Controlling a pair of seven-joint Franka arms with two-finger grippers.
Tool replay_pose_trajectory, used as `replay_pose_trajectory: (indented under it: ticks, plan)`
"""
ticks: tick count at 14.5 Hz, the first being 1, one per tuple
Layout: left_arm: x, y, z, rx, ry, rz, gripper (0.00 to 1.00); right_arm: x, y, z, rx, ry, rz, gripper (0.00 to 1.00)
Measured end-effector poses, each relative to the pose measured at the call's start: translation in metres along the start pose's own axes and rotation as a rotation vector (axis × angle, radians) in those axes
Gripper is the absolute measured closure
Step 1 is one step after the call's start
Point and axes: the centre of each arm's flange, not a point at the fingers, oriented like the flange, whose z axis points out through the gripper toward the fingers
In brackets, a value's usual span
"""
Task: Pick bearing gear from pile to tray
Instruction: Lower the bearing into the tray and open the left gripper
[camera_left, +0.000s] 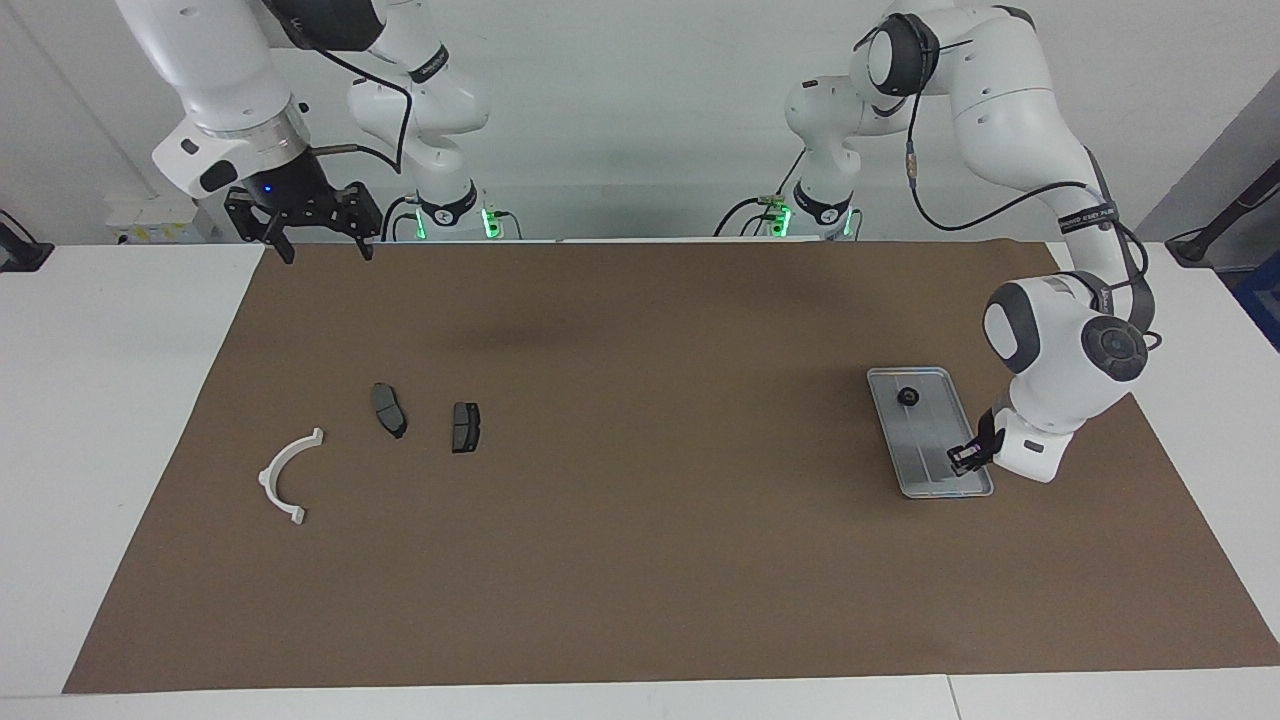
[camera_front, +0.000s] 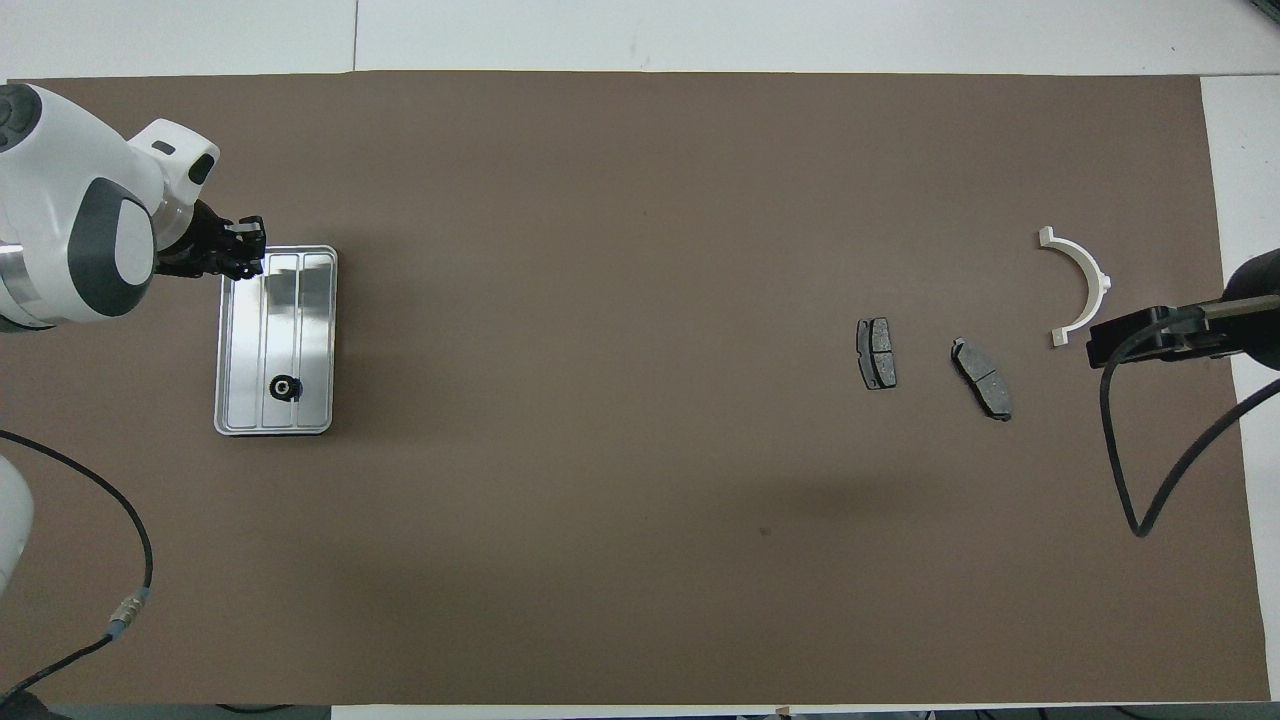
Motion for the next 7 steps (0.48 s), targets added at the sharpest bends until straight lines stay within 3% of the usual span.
replay_pose_trajectory:
  ticks: [7]
  plan:
    - [-0.019, 0.003, 0.014, -0.005, -0.014, 0.011, 0.76, 0.0, 0.0, 0.003, 0.0, 0.0, 0.0, 0.0]
